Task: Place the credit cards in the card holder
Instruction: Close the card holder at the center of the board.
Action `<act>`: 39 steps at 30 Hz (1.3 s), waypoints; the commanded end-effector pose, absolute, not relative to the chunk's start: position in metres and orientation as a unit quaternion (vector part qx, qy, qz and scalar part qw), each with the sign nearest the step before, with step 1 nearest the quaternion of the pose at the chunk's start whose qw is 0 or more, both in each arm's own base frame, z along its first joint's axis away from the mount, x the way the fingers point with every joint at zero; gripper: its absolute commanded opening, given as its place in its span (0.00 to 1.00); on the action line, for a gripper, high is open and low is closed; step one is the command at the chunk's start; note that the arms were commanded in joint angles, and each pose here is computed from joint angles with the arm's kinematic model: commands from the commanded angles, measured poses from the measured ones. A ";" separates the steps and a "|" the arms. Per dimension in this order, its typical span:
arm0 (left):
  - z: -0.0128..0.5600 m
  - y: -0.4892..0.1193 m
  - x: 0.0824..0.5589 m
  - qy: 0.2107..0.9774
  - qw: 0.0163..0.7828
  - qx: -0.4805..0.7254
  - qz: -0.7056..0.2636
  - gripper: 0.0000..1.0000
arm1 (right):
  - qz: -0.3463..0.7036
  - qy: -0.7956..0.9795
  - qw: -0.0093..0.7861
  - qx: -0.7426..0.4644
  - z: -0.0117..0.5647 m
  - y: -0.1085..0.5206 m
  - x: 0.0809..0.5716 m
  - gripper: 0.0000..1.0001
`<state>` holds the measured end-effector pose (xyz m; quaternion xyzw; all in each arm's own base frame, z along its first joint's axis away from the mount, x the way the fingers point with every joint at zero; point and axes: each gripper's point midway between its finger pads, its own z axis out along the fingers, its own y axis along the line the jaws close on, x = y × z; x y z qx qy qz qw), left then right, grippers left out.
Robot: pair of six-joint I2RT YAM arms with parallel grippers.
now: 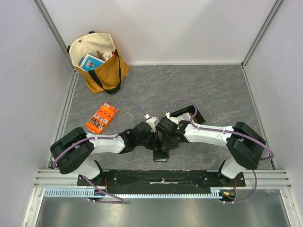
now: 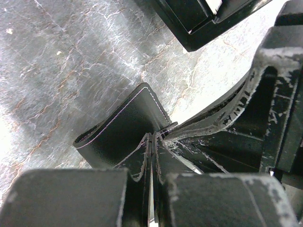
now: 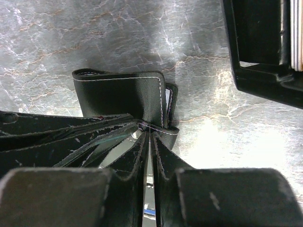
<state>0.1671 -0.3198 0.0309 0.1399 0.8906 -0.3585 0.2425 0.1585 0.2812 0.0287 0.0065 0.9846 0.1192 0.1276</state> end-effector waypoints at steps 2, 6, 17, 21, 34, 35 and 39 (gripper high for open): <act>-0.015 -0.284 0.159 0.924 0.222 0.154 -0.271 0.02 | 0.183 0.959 0.215 0.031 0.036 0.312 0.192 0.16; -0.015 -0.284 0.157 0.921 0.225 0.159 -0.275 0.02 | 0.203 0.945 0.250 0.049 0.054 0.306 0.199 0.13; -0.010 -0.286 0.159 0.915 0.235 0.163 -0.284 0.02 | 0.223 0.938 0.260 0.055 0.065 0.306 0.198 0.07; -0.009 -0.287 0.158 0.915 0.234 0.164 -0.285 0.02 | 0.226 0.942 0.244 0.048 0.062 0.305 0.189 0.06; 0.002 -0.291 0.157 0.901 0.245 0.193 -0.302 0.02 | 0.220 0.955 0.194 0.035 0.068 0.292 0.160 0.00; 0.003 -0.291 0.157 0.900 0.245 0.194 -0.302 0.02 | 0.215 0.958 0.188 0.031 0.064 0.291 0.158 0.00; 0.005 -0.292 0.158 0.898 0.250 0.197 -0.303 0.02 | 0.194 0.965 0.176 0.023 0.055 0.287 0.153 0.00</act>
